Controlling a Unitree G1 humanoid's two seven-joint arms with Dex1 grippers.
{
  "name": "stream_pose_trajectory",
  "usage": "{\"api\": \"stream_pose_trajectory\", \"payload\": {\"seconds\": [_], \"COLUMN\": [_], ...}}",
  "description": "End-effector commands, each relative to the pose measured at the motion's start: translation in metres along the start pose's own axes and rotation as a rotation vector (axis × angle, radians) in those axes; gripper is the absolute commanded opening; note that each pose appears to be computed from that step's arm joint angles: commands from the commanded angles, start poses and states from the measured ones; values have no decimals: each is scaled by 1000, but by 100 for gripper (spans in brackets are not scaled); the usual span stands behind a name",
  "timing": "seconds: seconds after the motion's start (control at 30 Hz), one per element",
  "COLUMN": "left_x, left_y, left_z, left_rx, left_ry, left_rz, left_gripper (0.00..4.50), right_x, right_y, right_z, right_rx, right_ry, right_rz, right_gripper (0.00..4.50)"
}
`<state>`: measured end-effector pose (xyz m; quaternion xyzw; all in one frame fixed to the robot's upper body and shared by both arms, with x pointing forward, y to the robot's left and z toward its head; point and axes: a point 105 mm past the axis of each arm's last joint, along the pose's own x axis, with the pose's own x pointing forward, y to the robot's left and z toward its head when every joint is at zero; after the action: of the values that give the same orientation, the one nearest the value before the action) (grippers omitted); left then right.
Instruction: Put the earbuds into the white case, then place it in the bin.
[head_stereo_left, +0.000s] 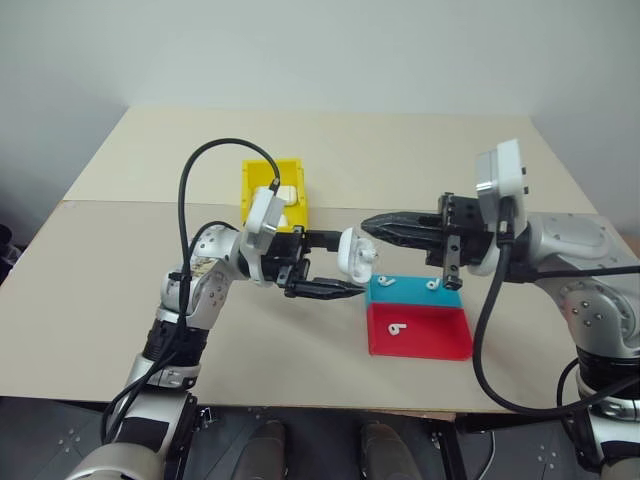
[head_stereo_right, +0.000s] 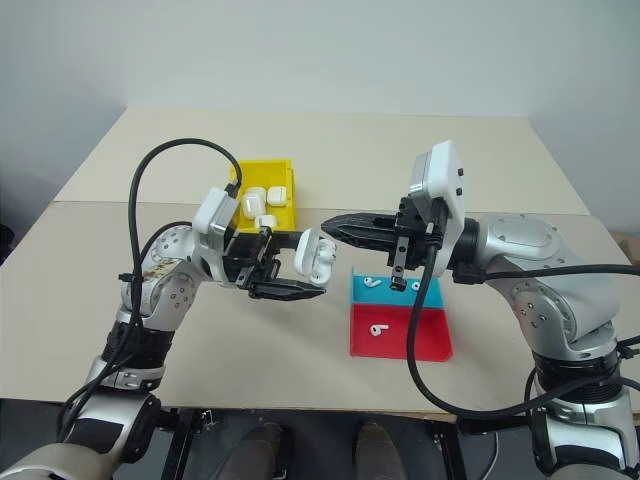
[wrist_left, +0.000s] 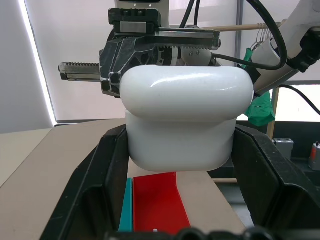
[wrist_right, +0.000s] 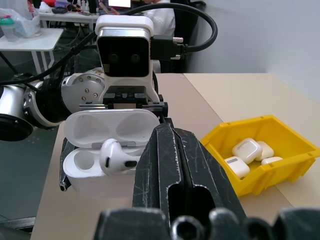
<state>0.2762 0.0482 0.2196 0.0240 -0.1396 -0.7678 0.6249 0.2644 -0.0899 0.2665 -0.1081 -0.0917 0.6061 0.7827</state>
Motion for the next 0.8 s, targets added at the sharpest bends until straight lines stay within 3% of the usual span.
{"api": "stream_pose_trajectory", "payload": {"seconds": [0.03,0.43,0.53,0.63,0.73,0.8], "left_x": [3,-1,-9,-18,-23,-25], "left_y": [-4,-1,0,-2,-6,-8], "left_z": [10,6,7,8,10,12], "left_rx": [34,6,15,25,33,39], "left_ry": [-23,-50,-47,-26,-13,-10], "left_rz": [-20,76,125,144,148,153], "left_gripper": [277,277,277,277,277,277], "right_x": [0,-28,-38,-45,-46,-48], "right_y": [2,-27,-30,-24,-18,-18], "right_z": [11,18,7,-21,-45,-64], "right_rx": [-57,-95,-114,-151,-180,-273], "right_ry": [-24,-13,79,260,404,543], "right_rz": [-1,-240,-279,-232,-148,-66], "right_gripper": [1,1,1,1,66,132]}}
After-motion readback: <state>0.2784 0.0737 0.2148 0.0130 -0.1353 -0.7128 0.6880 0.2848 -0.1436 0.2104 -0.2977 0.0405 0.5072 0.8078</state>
